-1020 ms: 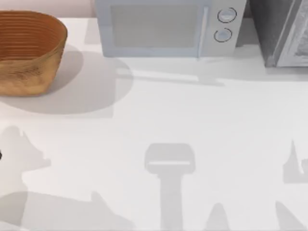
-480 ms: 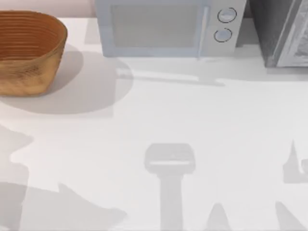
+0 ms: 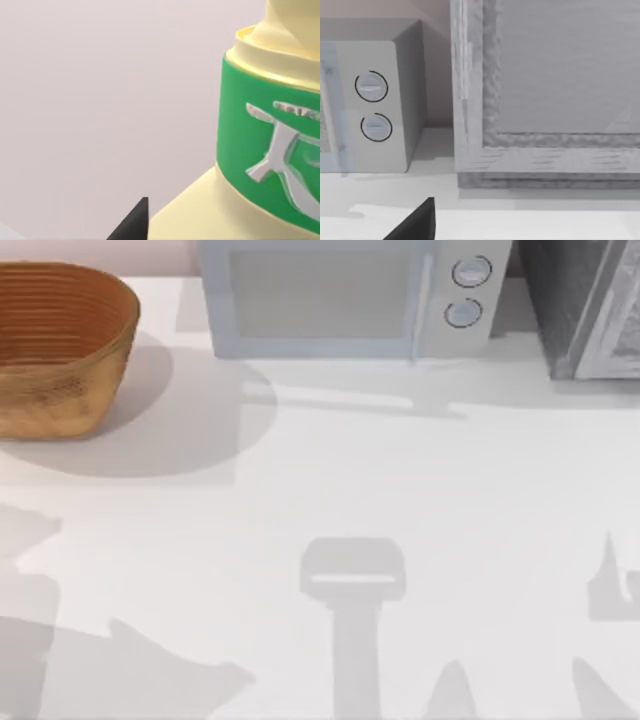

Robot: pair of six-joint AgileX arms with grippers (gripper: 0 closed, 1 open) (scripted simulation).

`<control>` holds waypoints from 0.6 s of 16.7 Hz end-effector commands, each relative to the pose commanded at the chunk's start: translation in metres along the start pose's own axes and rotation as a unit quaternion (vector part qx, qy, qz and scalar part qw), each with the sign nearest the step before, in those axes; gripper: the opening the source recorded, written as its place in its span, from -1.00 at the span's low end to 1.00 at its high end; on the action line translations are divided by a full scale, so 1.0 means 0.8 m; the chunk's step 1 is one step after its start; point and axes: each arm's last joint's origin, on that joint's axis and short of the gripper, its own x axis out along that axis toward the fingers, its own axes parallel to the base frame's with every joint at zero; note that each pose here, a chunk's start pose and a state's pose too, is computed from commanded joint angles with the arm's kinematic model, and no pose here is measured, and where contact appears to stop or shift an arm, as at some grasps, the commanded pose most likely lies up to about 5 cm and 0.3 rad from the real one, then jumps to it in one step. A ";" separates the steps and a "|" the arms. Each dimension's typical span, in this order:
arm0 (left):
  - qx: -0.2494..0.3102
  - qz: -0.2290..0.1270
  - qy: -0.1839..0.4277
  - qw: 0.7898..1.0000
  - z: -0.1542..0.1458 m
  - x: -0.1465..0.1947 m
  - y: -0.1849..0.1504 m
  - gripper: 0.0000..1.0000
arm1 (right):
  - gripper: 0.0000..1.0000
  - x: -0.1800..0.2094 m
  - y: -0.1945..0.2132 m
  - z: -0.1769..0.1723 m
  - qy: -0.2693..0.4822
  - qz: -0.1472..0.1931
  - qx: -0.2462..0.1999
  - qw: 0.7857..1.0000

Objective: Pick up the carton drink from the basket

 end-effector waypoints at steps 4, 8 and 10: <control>0.006 0.001 0.010 1.000 -0.009 0.005 -0.001 -1.00 | 1.00 0.000 0.000 0.000 0.000 0.000 0.000 1.000; 0.004 0.001 0.010 1.000 -0.019 0.019 -0.003 -1.00 | 1.00 0.000 0.000 0.000 0.000 0.000 0.000 1.000; 0.002 0.001 0.006 1.000 -0.025 0.028 -0.004 -1.00 | 1.00 0.000 0.000 0.000 0.000 0.000 0.000 1.000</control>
